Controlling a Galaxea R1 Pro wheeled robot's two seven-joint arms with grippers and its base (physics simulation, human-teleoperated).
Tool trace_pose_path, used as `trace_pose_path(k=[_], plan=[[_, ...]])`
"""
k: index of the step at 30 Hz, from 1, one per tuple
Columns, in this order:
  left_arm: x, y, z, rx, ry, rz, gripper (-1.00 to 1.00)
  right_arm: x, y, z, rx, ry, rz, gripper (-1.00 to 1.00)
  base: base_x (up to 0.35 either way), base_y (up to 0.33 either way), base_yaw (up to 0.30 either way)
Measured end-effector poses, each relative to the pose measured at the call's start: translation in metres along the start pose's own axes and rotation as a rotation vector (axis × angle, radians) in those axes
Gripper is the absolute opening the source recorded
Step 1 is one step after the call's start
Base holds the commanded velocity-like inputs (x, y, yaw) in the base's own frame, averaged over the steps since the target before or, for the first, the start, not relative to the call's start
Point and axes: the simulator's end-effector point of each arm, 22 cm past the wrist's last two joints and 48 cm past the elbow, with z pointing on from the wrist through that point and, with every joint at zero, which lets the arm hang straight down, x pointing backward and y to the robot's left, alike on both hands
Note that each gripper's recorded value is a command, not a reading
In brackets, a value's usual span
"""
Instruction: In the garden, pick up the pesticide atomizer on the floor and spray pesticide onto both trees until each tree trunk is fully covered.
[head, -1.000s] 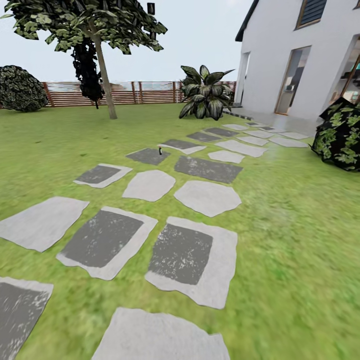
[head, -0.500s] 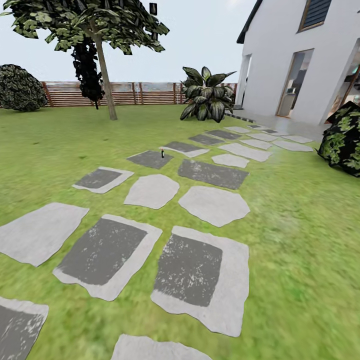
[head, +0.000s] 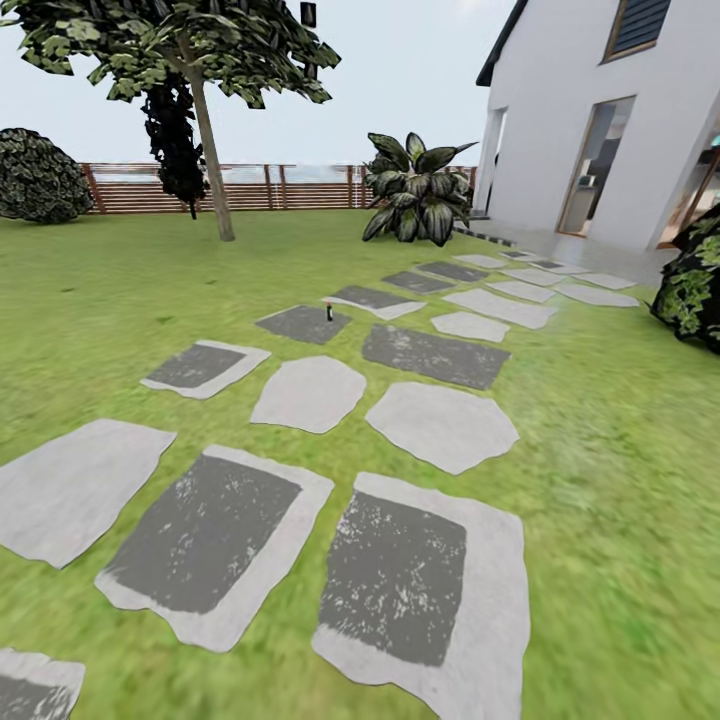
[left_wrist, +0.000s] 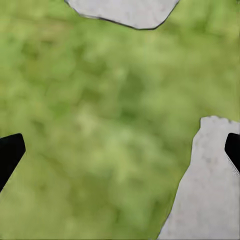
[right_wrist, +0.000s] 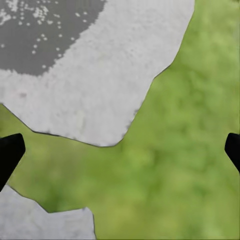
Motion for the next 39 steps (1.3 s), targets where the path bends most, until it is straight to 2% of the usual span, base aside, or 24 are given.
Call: trace_pose_path(k=[39], plan=[[0.0000, -0.0004, 0.0000, 0.001, 0.000, 0.004, 1.00, -0.0001, 0.0000, 0.0000, 0.000, 0.000, 0.001, 1.00, 0.321, 0.127, 0.000]])
